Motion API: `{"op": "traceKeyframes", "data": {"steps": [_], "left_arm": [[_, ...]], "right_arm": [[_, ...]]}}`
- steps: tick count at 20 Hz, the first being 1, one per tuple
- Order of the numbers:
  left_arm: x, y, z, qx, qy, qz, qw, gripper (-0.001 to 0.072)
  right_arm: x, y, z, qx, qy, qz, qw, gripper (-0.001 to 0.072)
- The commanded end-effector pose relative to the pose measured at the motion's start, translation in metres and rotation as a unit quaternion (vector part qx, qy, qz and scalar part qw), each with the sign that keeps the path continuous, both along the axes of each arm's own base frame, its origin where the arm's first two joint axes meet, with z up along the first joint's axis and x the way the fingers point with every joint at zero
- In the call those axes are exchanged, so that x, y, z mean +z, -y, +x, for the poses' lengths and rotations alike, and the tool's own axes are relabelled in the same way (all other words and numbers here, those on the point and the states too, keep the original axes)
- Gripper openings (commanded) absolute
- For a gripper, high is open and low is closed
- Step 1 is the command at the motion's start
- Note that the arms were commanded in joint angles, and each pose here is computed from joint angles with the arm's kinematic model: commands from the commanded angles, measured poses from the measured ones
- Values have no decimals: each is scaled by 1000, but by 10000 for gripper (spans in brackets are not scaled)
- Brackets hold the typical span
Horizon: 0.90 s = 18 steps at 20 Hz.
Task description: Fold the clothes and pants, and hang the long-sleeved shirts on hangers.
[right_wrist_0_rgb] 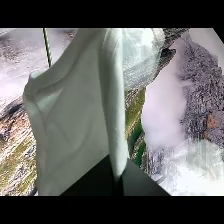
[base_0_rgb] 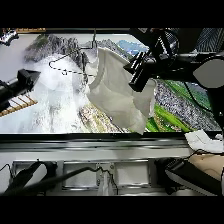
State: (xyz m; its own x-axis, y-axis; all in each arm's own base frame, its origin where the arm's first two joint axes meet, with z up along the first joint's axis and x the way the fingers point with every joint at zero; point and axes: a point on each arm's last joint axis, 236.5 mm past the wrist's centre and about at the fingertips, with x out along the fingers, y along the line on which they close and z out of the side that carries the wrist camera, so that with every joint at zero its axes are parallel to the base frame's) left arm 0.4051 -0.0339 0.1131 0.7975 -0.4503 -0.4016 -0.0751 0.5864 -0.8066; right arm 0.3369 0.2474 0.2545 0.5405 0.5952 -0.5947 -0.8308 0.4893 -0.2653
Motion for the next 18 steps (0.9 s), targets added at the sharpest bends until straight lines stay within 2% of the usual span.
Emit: {"op": "traceKeyframes", "data": {"steps": [1, 2, 4, 6, 11, 12, 18], "left_arm": [[-23, 50, -27, -21, -42, -80, 996, 317], [-17, 81, -36, -66, -29, -99, 992, 321], [2, 132, -50, -142, 11, -118, 983, 461], [17, 160, -55, -164, 35, -138, 976, 526], [25, 173, -44, -125, 37, -172, 976, 529], [27, 175, -43, -121, 34, -184, 975, 559], [26, 194, -31, -121, 56, -213, 968, 579]], "right_arm": [[-1, 7, 6, -17, 3, -6, 1000, 18], [-1, 7, 5, -18, 2, -6, 1000, 18], [-1, 6, 5, -18, 2, -5, 1000, 18], [-1, 6, 5, -18, 0, -3, 1000, 18], [0, 2, 2, -21, -13, 11, 1000, 18], [0, 1, 1, -20, -14, 14, 1000, 18], [0, 0, 0, -18, -17, 16, 1000, 18]]}}
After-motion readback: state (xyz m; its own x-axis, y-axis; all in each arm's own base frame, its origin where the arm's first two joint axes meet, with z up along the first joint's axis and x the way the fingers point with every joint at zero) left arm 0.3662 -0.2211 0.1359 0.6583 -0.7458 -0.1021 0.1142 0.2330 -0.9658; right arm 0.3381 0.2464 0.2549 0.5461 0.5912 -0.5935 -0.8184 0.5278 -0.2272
